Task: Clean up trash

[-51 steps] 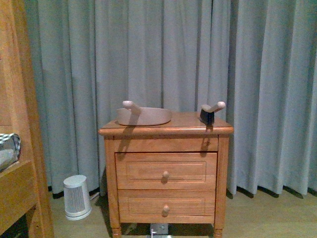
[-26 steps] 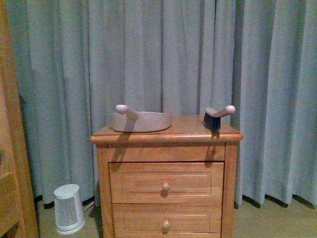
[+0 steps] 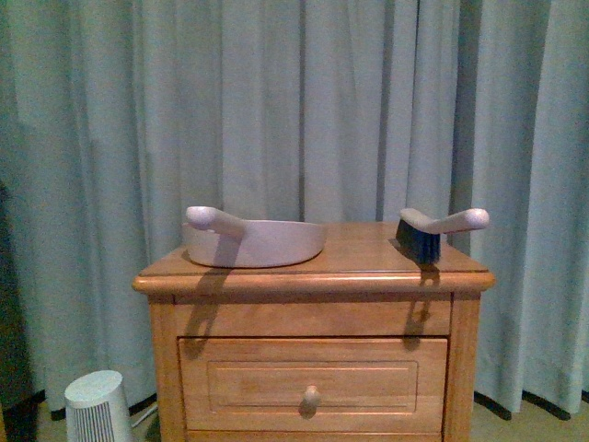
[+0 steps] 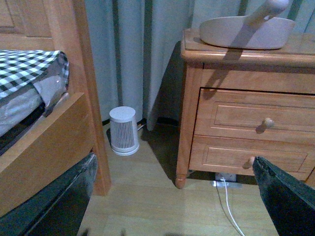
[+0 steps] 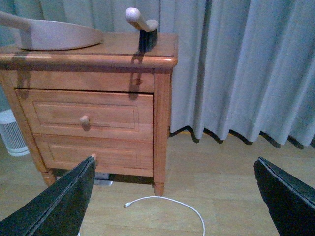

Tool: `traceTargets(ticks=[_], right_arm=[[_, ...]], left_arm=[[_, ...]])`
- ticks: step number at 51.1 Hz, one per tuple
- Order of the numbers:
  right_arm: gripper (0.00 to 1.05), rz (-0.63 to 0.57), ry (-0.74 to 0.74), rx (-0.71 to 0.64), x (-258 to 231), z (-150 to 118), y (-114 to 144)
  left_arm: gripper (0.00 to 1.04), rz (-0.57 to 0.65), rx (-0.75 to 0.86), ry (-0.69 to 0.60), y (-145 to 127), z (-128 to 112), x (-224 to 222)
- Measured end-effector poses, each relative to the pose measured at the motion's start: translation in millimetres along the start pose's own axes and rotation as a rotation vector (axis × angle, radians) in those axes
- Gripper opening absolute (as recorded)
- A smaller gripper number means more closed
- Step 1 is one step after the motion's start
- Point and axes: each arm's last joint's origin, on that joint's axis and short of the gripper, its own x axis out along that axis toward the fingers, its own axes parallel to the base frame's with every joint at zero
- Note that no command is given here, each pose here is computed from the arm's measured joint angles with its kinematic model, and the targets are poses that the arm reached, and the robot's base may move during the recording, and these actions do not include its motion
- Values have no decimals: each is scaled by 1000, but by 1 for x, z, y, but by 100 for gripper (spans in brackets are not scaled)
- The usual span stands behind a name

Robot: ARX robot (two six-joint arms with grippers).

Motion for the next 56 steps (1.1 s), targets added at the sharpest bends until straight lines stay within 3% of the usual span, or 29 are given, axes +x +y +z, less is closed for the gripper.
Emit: traceTargets(ticks=[56], right_arm=[[97,0,0,0,0,0,0]], left_arm=[[97,0,0,0,0,0,0]])
